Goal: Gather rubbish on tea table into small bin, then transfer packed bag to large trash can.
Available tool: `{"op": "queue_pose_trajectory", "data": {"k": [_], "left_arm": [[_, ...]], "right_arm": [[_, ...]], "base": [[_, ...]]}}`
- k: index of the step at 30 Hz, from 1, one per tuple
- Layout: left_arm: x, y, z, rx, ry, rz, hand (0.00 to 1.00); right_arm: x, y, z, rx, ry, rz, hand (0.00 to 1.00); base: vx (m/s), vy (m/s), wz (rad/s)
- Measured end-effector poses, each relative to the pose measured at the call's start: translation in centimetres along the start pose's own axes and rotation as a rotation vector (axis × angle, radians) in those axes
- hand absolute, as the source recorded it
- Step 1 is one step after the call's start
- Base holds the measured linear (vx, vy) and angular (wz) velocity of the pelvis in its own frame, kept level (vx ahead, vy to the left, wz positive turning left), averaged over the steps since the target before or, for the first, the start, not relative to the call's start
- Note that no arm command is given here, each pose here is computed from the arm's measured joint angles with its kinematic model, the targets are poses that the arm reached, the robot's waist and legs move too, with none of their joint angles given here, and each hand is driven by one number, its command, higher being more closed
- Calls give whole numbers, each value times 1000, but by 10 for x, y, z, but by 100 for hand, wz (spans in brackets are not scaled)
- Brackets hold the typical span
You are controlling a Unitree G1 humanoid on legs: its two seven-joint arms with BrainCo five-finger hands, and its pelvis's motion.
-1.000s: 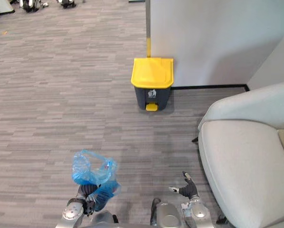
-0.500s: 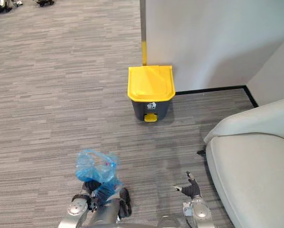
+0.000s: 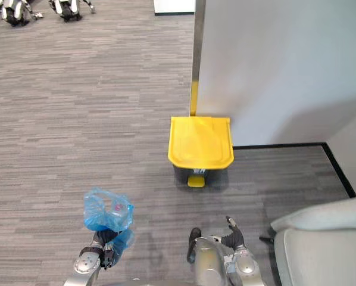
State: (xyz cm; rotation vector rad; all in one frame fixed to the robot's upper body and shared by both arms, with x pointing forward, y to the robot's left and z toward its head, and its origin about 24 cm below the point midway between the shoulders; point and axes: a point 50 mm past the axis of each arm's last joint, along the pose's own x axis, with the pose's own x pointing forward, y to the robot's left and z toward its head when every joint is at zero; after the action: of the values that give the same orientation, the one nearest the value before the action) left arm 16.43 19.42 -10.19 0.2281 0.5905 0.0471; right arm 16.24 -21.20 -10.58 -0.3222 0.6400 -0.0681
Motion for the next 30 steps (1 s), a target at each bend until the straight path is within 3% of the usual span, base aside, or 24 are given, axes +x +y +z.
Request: {"op": "queue_pose_trajectory", "data": {"k": [9,21,30], "left_arm": [[-1,-14,1,-12,-4,-51,100],[-2,-17,-5,-18,22,-58,100],[-9,1,-18,31,58,-30,100]], "right_arm": [[-7,-9,-13,42,44,-47,0],[-7,-3,-15,57,62,-42,0],[-3,15,-12,18,63,31,0]], "base": [[324,-129,-10],[217,183,-55],[134,84,-18]]}}
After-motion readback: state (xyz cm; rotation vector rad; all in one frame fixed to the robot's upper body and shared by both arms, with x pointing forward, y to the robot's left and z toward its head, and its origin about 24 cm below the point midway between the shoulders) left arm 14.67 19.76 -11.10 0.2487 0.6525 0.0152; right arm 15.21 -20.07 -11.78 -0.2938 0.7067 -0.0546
